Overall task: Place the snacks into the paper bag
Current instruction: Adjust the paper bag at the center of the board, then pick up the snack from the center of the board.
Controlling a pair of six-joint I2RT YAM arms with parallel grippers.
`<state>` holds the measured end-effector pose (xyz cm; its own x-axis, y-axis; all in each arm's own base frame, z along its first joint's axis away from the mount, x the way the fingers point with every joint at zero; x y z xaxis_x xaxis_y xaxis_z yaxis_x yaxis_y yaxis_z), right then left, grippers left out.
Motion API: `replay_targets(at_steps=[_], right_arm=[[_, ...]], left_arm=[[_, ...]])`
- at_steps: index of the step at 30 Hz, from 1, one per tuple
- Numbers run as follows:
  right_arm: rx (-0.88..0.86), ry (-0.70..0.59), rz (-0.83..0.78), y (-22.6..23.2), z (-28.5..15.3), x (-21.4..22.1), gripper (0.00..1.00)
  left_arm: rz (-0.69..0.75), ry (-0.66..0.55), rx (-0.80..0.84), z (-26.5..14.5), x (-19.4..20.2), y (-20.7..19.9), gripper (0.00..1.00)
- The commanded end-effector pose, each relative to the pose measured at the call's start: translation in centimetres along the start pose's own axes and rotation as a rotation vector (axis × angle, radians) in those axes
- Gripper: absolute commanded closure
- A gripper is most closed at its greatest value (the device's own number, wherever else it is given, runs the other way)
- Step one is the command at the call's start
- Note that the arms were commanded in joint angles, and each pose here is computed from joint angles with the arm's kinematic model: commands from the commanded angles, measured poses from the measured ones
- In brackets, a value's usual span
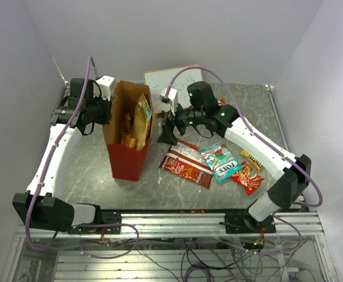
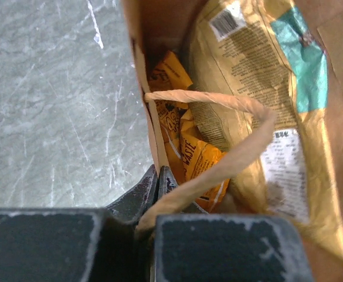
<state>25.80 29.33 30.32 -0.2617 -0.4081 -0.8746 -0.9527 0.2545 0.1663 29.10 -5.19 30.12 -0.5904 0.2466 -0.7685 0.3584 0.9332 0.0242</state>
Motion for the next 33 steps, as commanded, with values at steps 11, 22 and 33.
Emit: replay_targets(at_steps=[11,22,33], right_arm=[[-0.043,0.035,-0.21,3.4,-6.7,1.9,0.07],[0.085,0.068,0.114,-5.4,-5.2,12.3,0.13],[0.158,0.258,0.3,-12.4,-0.3,17.4,0.17]], left_arm=[[0.104,-0.115,0.019,-1.1,-3.1,0.1,0.93],[0.247,-0.248,0.105,-2.9,-3.3,-1.0,0.93],[0.253,-0.24,0.127,-2.5,-2.6,-1.3,0.93]])
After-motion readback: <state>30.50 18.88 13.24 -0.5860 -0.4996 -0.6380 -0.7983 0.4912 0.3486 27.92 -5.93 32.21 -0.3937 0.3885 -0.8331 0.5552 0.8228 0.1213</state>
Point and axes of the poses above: each gripper's point midway between its finger pads, its own z axis out along the fingers, its own y axis along the line the jaws close on, x = y × z, the point moved 7 cm from there along -z, back along the fingers, and after that the axes turned 3 degrees about z, right-handed, at the moved point
